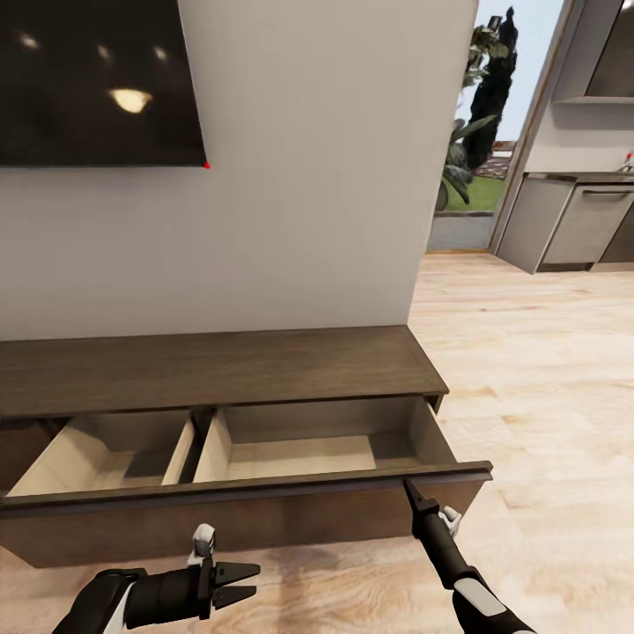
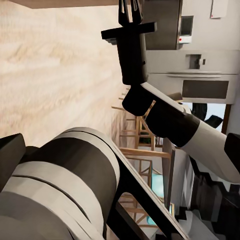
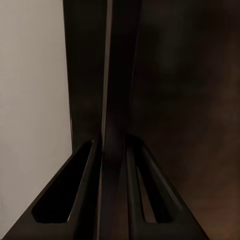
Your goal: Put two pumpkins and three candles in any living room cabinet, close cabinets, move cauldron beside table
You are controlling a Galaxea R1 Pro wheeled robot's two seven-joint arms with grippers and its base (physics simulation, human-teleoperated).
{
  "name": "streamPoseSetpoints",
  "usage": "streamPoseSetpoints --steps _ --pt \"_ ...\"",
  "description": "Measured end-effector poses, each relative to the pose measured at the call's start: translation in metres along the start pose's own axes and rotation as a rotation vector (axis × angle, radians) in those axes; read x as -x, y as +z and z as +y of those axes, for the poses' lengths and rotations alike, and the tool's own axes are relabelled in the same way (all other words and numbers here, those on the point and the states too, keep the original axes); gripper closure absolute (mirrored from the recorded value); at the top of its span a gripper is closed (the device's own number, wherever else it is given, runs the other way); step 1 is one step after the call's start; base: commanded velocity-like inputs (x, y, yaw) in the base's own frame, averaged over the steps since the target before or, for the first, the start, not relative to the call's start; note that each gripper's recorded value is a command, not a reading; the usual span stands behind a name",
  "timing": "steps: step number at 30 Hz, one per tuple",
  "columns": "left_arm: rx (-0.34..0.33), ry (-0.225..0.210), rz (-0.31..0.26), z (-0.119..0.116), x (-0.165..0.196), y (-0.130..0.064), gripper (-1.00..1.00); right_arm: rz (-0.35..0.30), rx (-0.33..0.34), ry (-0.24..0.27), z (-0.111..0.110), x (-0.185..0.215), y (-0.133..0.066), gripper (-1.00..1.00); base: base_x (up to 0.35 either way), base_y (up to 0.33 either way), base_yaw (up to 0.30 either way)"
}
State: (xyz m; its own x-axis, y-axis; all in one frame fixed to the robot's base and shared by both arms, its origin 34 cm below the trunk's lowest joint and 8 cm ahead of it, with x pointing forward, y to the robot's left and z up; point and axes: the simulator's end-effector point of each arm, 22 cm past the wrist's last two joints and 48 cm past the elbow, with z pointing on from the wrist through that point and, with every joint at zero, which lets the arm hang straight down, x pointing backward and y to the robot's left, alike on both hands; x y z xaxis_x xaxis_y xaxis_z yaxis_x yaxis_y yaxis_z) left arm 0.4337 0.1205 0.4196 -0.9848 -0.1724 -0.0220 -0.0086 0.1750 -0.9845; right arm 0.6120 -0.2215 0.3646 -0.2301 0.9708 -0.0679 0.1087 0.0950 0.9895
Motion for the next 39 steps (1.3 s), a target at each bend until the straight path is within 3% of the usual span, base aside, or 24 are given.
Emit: streamPoseSetpoints --steps 39 --pt "0.0 0.0 0.0 0.0 0.0 0.0 -1.0 -0.008 -0.001 0.004 -0.0001 0.0021 -0.0001 1.0 -0.054 0.0 0.0"
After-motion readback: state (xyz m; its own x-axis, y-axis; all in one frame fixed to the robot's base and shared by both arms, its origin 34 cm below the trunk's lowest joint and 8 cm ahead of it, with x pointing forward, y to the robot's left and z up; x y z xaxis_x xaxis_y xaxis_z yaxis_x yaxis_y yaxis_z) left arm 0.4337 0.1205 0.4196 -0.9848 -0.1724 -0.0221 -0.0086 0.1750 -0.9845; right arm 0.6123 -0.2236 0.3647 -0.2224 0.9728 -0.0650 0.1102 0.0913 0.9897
